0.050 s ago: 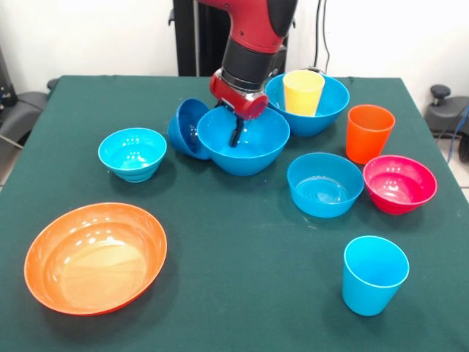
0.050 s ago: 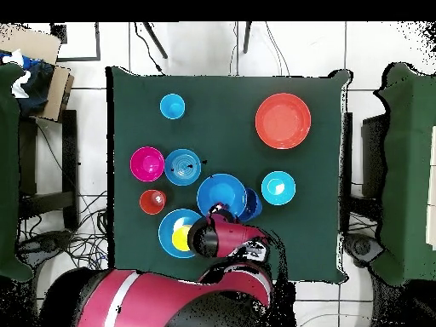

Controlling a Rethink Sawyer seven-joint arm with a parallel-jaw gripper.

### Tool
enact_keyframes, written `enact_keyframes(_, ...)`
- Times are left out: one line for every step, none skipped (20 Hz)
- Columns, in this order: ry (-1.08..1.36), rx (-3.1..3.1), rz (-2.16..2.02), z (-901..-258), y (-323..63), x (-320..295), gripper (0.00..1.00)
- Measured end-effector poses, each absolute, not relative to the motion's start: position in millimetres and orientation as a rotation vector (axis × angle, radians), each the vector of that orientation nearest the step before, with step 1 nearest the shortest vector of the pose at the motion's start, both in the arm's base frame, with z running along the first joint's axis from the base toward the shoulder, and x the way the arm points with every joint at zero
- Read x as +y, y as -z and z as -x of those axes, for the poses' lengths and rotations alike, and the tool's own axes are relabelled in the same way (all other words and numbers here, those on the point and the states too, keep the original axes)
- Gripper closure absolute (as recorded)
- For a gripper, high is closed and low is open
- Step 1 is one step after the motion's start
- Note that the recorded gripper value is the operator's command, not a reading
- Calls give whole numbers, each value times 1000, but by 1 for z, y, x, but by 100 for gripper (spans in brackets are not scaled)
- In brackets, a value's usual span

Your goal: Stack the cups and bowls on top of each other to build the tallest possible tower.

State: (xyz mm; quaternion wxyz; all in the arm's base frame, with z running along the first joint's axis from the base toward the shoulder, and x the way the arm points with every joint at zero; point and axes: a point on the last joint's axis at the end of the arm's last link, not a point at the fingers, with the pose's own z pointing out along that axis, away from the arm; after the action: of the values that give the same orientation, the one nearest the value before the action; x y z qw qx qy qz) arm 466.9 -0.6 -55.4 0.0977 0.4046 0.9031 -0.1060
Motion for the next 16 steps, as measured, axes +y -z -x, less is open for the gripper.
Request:
enact_keyframes(314,2670,-1197,-468,54,-1,100)
enact_keyframes(314,2667,-1196,-468,53,-2,100)
enact_keyframes(314,2663,-1193,-470,50,-2,100)
enact_keyframes(314,2660,-1193,-471,49,-3,100)
enact_keyframes(313,2655,-1193,-472,48,-4,100)
enact_keyframes(313,2652,-1192,-474,47,-4,100)
enact_keyframes(313,2649,-1191,-475,46,-5,100)
enact_keyframes(313,2649,-1191,-475,46,-5,100)
enact_keyframes(313,2649,-1191,-475,46,-5,100)
enact_keyframes(313,2649,-1191,-475,46,-5,100)
enact_keyframes(312,2649,-1191,-475,46,-5,100)
enact_keyframes(312,2649,-1191,-475,46,-5,100)
enact_keyframes(312,2649,-1191,-475,46,-5,100)
enact_keyframes(312,2649,-1191,-475,46,-5,100)
enact_keyframes(312,2649,-1190,-475,46,-5,100)
enact_keyframes(312,2649,-1191,-475,46,-5,100)
